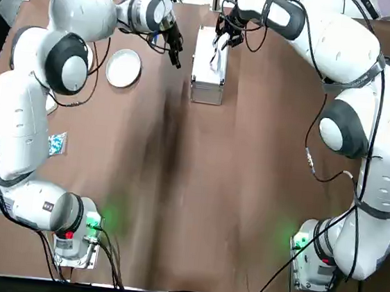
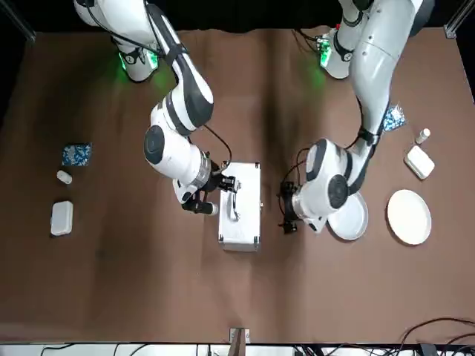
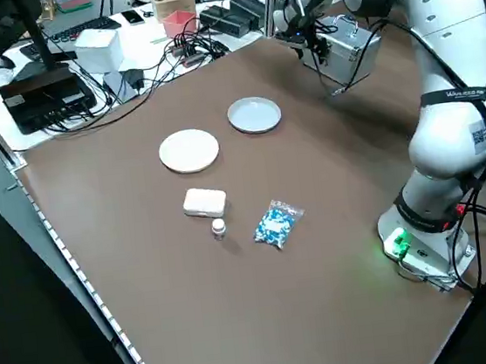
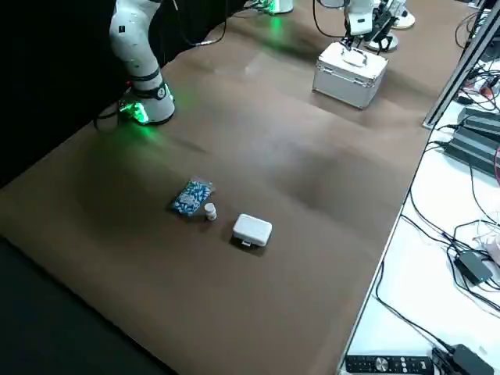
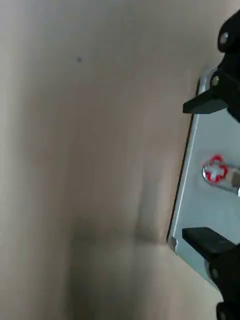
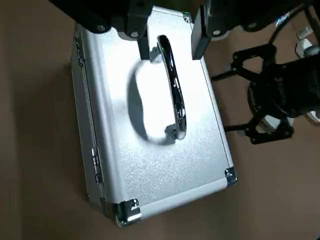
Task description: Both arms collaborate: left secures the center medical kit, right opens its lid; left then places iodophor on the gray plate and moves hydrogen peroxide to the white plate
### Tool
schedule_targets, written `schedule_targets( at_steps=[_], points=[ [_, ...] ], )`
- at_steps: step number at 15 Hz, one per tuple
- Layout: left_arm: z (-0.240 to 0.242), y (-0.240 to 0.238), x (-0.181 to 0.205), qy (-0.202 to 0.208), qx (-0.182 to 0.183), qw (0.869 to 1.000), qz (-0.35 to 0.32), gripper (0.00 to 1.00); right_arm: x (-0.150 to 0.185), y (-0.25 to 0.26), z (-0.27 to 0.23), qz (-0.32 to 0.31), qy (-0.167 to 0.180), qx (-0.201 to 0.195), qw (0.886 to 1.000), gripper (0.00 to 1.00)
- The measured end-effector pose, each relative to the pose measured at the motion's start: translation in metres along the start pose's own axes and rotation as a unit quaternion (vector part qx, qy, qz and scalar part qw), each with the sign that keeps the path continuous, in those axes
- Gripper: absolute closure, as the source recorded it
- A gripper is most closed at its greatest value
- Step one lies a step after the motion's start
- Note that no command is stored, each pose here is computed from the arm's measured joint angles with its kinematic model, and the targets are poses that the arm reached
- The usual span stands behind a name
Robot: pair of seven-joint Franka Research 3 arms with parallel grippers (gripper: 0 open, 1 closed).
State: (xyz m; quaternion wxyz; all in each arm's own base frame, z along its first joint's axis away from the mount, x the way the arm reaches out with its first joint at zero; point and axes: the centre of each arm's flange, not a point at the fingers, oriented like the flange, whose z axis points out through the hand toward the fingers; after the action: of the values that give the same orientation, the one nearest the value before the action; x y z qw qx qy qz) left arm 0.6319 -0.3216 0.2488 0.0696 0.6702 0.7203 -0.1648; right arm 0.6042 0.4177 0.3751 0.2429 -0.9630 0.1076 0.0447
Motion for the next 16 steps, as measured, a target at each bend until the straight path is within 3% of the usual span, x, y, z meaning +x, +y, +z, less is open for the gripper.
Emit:
schedule_targets(
  at_steps=[5, 16],
  points=[
    [0.018, -0.019, -0.031, 0.003, 0.005, 1.000, 0.023, 0.00, 0.001, -0.001, -0.001, -0.001, 0.002, 0.001, 1.000, 0.59],
    [0.028, -0.028, -0.047, 0.000, -0.003, 0.999, 0.033, 0.00, 0.005, -0.005, -0.005, -0.011, 0.011, 0.006, 1.000, 0.55]
  ],
)
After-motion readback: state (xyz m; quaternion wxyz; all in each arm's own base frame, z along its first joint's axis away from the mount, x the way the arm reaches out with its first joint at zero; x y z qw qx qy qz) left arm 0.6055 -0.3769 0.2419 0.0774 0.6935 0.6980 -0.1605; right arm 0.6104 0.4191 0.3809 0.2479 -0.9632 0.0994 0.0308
